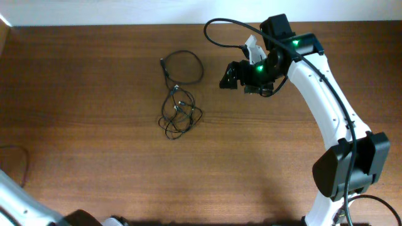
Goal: Untangle cables
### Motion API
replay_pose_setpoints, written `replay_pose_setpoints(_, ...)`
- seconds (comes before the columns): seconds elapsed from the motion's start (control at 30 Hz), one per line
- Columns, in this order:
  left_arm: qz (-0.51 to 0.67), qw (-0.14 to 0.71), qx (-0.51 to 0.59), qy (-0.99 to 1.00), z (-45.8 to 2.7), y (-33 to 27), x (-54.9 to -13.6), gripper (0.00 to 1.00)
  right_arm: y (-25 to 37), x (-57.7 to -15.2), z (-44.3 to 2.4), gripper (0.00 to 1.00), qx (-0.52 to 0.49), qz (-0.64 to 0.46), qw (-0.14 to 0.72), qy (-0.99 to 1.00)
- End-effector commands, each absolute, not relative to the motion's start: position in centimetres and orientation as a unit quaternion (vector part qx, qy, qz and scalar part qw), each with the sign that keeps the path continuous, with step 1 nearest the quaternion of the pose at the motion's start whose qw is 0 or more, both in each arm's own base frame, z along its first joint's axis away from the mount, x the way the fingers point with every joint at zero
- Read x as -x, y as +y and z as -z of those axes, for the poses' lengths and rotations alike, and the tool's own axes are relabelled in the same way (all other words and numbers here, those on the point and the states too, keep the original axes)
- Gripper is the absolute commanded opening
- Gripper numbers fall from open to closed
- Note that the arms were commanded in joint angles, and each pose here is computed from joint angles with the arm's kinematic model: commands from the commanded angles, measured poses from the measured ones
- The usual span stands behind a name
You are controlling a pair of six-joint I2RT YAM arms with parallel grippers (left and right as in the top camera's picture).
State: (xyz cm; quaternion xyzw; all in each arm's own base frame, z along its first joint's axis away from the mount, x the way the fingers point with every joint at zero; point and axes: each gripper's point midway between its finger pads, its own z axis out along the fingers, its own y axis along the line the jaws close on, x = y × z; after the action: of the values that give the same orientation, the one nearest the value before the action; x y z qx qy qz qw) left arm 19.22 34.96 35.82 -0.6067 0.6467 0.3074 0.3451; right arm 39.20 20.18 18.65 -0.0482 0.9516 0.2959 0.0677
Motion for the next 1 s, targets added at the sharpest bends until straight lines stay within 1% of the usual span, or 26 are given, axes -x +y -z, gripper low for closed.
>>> replay_pose_setpoints(0.0,-0.257,0.310,0.621,0.672,-31.4,35.8,-21.4,0.00,20.3,-39.2,-18.5,0.91,0.056,-0.293,0.069,0.952)
replay_pose_setpoints(0.07,-0.254,0.282,0.623,0.684,-28.9,36.5,-22.0,0.00,20.2,-39.2,-18.5,0.91,0.056,-0.291,0.069,0.953)
replay_pose_setpoints(0.1,-0.253,0.271,0.624,0.688,-28.0,36.8,-22.3,0.02,20.2,-39.3,-18.4,0.91,0.055,-0.290,0.070,0.953)
replay_pose_setpoints(0.13,-0.252,0.263,0.624,0.691,-27.3,37.1,-22.5,0.16,20.2,-39.3,-18.4,0.91,0.055,-0.290,0.070,0.953)
replay_pose_setpoints(0.17,-0.252,0.256,0.624,0.693,-26.6,37.4,-22.6,0.44,20.2,-39.3,-18.4,0.91,0.055,-0.290,0.070,0.953)
replay_pose_setpoints(0.2,-0.251,0.251,0.625,0.695,-26.1,37.5,-22.8,0.81,20.2,-39.3,-18.4,0.91,0.055,-0.290,0.070,0.953)
replay_pose_setpoints(0.23,-0.251,0.246,0.625,0.698,-25.6,37.7,-22.9,1.00,20.2,-39.3,-18.4,0.91,0.055,-0.290,0.070,0.953)
replay_pose_setpoints(0.47,-0.241,0.252,0.608,0.713,-25.2,38.0,-23.9,1.00,20.2,-39.3,-18.4,0.91,0.055,-0.290,0.070,0.953)
replay_pose_setpoints(0.53,-0.159,0.290,0.524,0.785,-25.2,36.4,-27.8,0.93,20.2,-39.3,-18.4,0.91,0.055,-0.290,0.070,0.953)
replay_pose_setpoints(0.57,-0.124,0.320,0.482,0.806,-26.3,35.1,-29.5,0.91,20.2,-39.3,-18.4,0.91,0.055,-0.289,0.070,0.953)
replay_pose_setpoints(0.6,-0.104,0.348,0.451,0.815,-27.8,33.9,-30.6,0.91,20.2,-39.3,-18.4,0.91,0.055,-0.290,0.070,0.953)
replay_pose_setpoints(0.67,-0.090,0.387,0.414,0.819,-30.8,31.4,-31.4,0.90,20.0,-39.4,-18.4,0.91,0.054,-0.286,0.072,0.954)
replay_pose_setpoints(0.7,-0.091,0.408,0.393,0.819,-32.9,29.5,-31.6,0.90,19.6,-39.6,-18.3,0.91,0.051,-0.281,0.075,0.956)
replay_pose_setpoints(0.73,-0.089,0.429,0.364,0.822,-34.9,26.9,-32.0,0.90,19.2,-39.9,-18.4,0.94,0.046,-0.281,0.079,0.955)
replay_pose_setpoints(0.77,-0.080,0.446,0.334,0.826,-36.4,24.2,-32.7,0.89,18.2,-40.6,-18.6,0.95,0.035,-0.281,0.087,0.955)
replay_pose_setpoints(0.8,-0.067,0.450,0.309,0.835,-36.8,21.8,-33.6,0.87,17.1,-41.2,-19.1,0.94,0.023,-0.281,0.098,0.954)
replay_pose_setpoints(0.87,-0.031,0.430,0.254,0.866,-35.6,16.6,-35.8,0.87,14.5,-42.6,-20.9,0.94,0.023,-0.278,0.136,0.951)
replay_pose_setpoints(0.97,0.007,0.396,0.152,0.906,-32.5,9.3,-39.0,0.86,9.1,-42.7,-24.1,0.95,-0.007,-0.264,0.169,0.950)
